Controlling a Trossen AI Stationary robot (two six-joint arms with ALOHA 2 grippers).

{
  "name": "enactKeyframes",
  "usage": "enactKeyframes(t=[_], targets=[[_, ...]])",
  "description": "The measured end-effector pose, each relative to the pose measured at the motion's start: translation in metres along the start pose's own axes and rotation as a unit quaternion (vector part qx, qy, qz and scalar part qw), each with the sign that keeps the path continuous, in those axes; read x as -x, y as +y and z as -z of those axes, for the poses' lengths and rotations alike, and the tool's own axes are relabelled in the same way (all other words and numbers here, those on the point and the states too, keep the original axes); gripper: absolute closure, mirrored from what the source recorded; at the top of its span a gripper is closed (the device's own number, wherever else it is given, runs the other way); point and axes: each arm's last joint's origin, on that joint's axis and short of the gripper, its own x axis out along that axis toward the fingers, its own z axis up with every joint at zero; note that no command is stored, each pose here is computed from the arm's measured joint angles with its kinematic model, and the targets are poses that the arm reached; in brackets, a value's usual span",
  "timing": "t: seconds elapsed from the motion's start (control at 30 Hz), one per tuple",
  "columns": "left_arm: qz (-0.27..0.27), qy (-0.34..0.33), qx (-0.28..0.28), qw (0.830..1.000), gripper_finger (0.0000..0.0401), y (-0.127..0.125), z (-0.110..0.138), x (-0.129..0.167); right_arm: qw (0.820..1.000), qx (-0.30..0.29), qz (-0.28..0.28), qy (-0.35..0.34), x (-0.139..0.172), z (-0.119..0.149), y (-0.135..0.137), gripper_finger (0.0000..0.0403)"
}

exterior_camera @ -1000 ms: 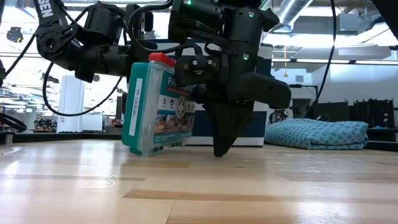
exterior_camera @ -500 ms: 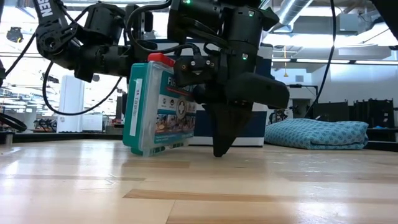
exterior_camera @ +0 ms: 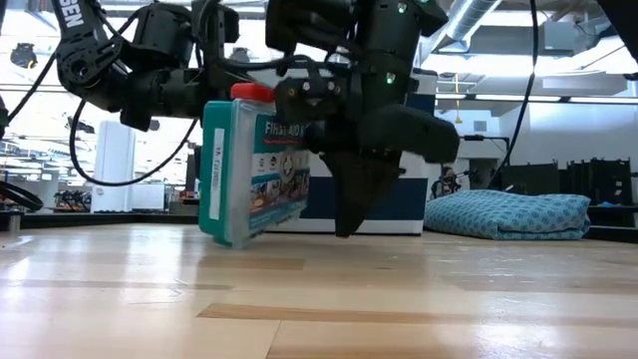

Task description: Pick & place medical supplies in basket/bin

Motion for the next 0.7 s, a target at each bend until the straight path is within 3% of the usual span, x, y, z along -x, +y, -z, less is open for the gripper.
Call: enactKeyframes(t=[0.27, 0.7], targets=[[0.026, -0.004, -0.028, 0.999, 0.0401, -0.013, -0.011, -0.01, 0.999, 0.012, 0.007, 0.036, 0.022, 0.011, -0.006, 0.0403], [0.049, 0.004, -0.025, 0.998, 0.0401, -0.021, -0.015, -0.014, 0.999, 0.019, 0.02, 0.043, 0.035, 0.014, -0.007, 0.0403]])
